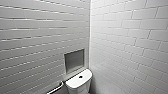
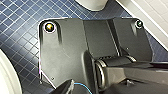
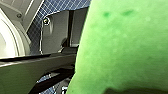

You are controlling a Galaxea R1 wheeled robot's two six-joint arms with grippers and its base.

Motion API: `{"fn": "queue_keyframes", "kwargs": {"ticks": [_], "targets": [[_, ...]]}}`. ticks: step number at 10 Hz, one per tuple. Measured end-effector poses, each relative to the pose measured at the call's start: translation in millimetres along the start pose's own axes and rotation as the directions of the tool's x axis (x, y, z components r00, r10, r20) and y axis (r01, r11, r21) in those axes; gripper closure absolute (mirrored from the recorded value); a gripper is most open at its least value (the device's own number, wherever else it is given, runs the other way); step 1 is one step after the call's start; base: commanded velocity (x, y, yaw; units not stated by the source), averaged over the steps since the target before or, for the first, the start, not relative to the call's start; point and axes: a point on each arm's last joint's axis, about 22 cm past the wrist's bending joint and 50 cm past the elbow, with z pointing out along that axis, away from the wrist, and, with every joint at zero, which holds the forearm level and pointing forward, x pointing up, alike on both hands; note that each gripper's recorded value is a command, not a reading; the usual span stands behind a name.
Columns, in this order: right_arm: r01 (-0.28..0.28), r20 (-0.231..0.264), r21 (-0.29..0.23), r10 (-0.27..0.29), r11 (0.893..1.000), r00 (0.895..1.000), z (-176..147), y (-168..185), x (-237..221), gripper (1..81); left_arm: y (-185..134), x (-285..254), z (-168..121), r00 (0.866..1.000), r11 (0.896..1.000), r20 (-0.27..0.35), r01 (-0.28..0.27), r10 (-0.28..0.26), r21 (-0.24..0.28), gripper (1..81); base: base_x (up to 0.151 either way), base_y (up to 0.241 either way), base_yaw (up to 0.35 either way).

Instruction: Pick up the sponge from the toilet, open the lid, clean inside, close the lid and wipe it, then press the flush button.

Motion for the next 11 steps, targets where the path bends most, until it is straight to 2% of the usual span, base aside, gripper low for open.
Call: {"fn": "queue_keyframes", "kwargs": {"ticks": [11], "targets": [[0.0, -0.001, -0.008, 0.0, 1.0, 1.0, -0.4, 3.9, 0.4, 81.1, 1.1, 1.0, 0.3, 1.0, 1.0, -0.001, 0.003, -0.003, -0.001, 1.0, 0.105, 0.0, 0.0]]}}
